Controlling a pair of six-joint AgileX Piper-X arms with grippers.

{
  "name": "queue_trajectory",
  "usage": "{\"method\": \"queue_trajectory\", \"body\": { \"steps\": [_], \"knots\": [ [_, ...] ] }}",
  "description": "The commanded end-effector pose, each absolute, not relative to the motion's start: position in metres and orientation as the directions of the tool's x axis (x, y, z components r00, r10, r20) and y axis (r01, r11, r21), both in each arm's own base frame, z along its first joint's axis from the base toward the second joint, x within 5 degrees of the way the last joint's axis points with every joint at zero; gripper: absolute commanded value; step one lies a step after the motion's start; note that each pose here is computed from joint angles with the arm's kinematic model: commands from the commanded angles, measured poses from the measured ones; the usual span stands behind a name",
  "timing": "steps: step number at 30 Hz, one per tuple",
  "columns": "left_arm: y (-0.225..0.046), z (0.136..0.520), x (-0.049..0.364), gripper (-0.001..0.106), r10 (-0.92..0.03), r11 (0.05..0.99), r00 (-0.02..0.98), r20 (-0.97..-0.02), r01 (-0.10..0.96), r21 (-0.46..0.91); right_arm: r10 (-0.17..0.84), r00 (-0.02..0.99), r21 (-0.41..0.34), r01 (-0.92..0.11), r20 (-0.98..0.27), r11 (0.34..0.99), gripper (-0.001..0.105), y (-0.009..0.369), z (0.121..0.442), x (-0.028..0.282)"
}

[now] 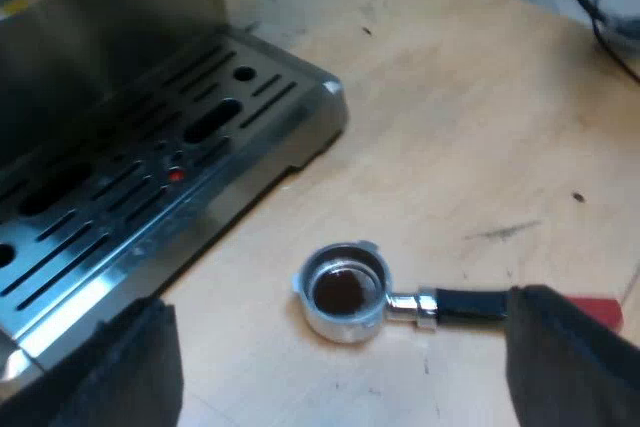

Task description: Put the handle in the coffee machine

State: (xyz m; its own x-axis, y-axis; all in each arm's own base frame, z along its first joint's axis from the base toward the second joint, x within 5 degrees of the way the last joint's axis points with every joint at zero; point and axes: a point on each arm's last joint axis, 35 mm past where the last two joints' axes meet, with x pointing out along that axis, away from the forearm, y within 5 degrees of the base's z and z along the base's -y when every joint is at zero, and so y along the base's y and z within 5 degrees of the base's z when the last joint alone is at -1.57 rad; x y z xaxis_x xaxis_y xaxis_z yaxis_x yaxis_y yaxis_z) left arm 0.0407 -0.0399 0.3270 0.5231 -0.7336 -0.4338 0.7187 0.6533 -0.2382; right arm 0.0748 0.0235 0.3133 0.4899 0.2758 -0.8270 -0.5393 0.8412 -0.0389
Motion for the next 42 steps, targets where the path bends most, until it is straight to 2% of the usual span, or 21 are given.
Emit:
{"method": "queue_trajectory", "body": {
  "steps": [1,5,8,14,25,31,36,42],
  "knots": [
    [-0.049,0.326,0.044,0.068,-0.77,0.574,0.433,-0.469,0.79,-0.214,0.305,0.471,-0.027,-0.577,-0.828,0.816,0.043,0.027,0.32,0.078],
    [-0.063,0.321,0.05,0.068,-0.791,0.487,0.319,-0.522,0.845,-0.221,0.328,0.422,-0.014,-0.631,-0.845,0.775,0.043,0.037,0.325,0.089],
    [-0.073,0.316,0.056,0.068,-0.781,0.462,0.264,-0.566,0.854,-0.238,0.344,0.381,0.01,-0.658,-0.858,0.753,0.043,0.044,0.323,0.094],
    [-0.089,0.304,0.068,0.068,-0.754,0.445,0.218,-0.62,0.864,-0.237,0.362,0.326,0.032,-0.703,-0.873,0.711,0.043,0.065,0.318,0.099],
    [-0.092,0.296,0.072,0.068,-0.753,0.445,0.217,-0.621,0.864,-0.237,0.284,0.315,-0.065,-0.764,-0.906,0.642,0.043,0.118,0.3,0.102],
    [-0.092,0.295,0.071,0.068,-0.748,0.447,0.212,-0.629,0.862,-0.24,0.262,0.277,-0.046,-0.764,-0.924,0.644,0.043,0.137,0.276,0.102],
    [-0.092,0.289,0.071,0.068,-0.717,0.459,0.183,-0.673,0.85,-0.258,0.217,0.23,-0.024,-0.738,-0.949,0.674,0.043,0.149,0.251,0.102],
    [-0.098,0.282,0.077,0.068,-0.686,0.471,0.152,-0.712,0.838,-0.275,0.169,0.193,-0.031,-0.742,-0.967,0.67,0.04,0.161,0.232,0.108]
  ]
}}
